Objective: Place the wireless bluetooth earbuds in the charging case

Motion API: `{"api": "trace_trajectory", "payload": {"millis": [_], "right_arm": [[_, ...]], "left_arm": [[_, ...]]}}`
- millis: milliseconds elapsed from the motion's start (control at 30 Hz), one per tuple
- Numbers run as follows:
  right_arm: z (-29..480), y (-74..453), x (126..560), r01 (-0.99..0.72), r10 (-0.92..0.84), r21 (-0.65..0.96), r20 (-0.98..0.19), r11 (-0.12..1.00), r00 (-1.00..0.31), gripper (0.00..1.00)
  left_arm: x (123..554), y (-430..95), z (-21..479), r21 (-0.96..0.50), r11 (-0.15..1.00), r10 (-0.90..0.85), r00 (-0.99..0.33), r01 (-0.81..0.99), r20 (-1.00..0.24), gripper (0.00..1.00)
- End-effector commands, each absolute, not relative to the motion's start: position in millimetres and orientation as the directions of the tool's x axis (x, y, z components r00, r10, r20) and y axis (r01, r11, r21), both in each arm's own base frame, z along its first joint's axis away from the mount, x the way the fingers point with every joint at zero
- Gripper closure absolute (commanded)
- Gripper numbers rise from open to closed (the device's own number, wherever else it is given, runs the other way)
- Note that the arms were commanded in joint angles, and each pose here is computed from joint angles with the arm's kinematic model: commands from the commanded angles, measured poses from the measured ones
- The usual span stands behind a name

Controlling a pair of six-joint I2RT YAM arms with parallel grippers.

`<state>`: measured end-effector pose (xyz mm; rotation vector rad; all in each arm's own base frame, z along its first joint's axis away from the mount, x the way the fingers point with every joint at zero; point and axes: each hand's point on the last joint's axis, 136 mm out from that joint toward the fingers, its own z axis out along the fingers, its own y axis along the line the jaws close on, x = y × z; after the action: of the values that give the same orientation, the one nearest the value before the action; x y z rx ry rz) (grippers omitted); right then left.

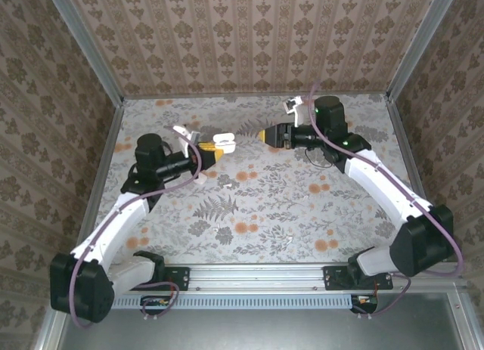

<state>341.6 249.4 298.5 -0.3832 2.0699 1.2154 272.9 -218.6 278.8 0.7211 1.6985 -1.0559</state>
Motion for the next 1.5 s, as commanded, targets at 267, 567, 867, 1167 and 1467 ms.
{"api": "trace_trajectory", "payload": {"millis": [267, 567, 867, 1167, 1467], "right_arm": [[154.0, 320.5, 258.4, -0.489, -0.217, 0.517, -0.499, 0.703, -0.839, 0.51], [95.9, 386.6, 207.0, -0.582, -0.469, 0.361, -0.356, 0.729, -0.808, 0.55], [87.5, 421.4, 176.4, -0.721, -0.651, 0.279, -0.311, 0.634, -0.692, 0.81], [61.1, 446.2, 149.9, -0.771, -0.773, 0.362, -0.177, 0.524, -0.609, 0.89], [39.2, 444.3, 147.8, -0.791, -0.818, 0.346, -0.101, 0.505, -0.567, 0.88]], "left_arm": [[274.4, -113.4, 250.5, -0.230, 0.824, -0.057, -0.328, 0.518, -0.943, 1.00], [262.6, -89.6, 233.8, -0.247, 0.877, -0.074, -0.391, 0.413, -0.917, 1.00], [260.4, -74.7, 229.1, -0.254, 0.905, -0.105, -0.399, 0.342, -0.911, 1.00], [261.3, -70.4, 230.6, -0.246, 0.914, -0.105, -0.396, 0.323, -0.912, 1.00], [263.9, -66.8, 228.1, -0.250, 0.919, -0.115, -0.401, 0.303, -0.909, 1.00]]}}
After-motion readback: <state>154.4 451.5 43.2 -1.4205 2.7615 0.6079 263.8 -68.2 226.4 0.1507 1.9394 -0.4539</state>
